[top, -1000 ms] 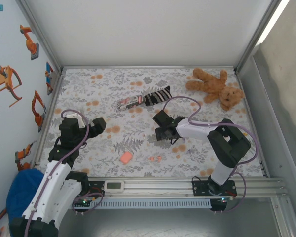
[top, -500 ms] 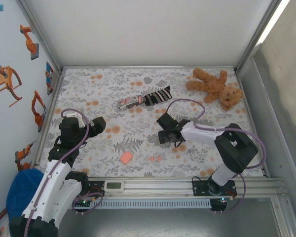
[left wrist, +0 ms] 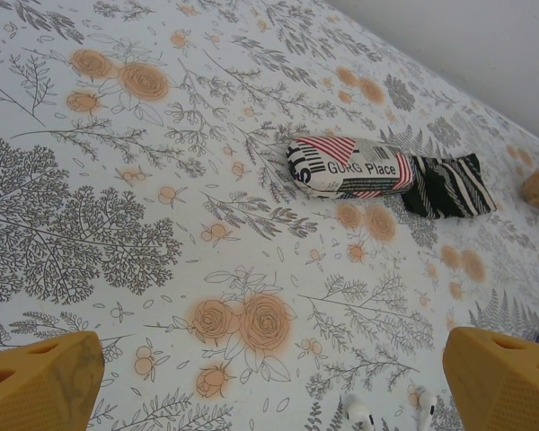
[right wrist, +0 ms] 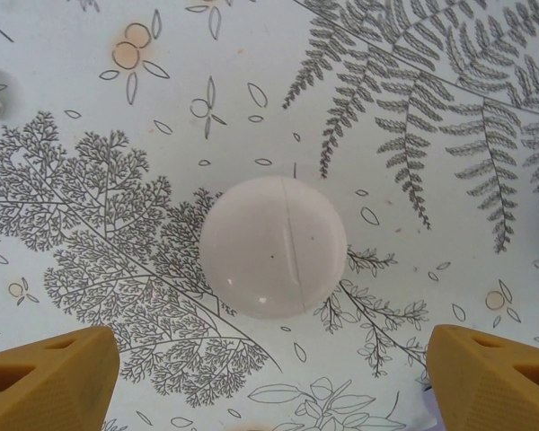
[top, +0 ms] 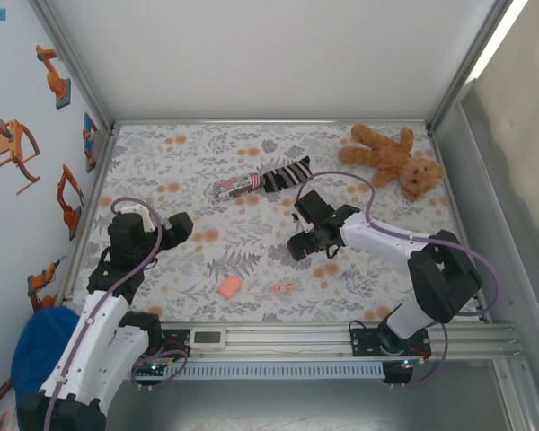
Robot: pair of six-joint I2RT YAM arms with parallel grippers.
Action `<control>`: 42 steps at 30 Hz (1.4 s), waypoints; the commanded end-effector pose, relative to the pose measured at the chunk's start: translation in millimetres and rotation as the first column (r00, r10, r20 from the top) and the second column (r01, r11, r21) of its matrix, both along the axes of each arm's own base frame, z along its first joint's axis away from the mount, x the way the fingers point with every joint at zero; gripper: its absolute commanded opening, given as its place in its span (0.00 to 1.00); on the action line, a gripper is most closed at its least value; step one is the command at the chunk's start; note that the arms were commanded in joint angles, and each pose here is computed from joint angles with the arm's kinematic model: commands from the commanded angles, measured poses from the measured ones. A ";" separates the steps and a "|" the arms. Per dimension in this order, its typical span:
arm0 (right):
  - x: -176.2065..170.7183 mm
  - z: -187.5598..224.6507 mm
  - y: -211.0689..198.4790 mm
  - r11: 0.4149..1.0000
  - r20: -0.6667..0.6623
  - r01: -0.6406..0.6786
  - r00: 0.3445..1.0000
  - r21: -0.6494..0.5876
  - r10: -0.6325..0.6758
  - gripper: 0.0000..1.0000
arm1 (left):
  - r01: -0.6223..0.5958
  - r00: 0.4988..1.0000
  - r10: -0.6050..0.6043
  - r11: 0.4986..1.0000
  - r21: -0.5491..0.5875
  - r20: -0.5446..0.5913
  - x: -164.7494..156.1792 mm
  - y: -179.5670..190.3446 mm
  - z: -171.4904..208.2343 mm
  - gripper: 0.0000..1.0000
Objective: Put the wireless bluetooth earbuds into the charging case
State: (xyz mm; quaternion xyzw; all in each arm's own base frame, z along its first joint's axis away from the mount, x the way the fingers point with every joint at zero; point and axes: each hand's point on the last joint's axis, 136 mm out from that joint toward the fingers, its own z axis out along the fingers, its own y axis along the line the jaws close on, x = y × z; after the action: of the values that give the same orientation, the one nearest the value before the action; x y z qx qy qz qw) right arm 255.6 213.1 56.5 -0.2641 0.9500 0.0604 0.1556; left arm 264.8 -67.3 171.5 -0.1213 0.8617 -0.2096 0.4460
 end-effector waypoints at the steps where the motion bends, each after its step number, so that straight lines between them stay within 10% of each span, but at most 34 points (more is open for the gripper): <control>1: -1.8 -4.1 -1.4 0.996 -0.044 -0.081 0.996 -0.043 0.079 0.88 | 0.016 0.999 -0.016 1.000 0.009 0.034 1.5 -2.1 13.7 0.96; 42: 23.6 -29.9 8.2 0.992 -0.078 -0.117 0.991 -0.053 0.113 0.50 | 0.034 0.999 -0.034 0.999 0.005 0.016 2.9 -6.0 16.7 0.96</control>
State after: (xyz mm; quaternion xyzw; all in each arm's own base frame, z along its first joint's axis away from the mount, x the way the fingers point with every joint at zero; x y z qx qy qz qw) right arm 274.1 219.2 16.1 -0.3149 0.9439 0.0456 0.0886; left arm 266.8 -68.8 172.7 -0.1194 0.8651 -0.2086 0.4403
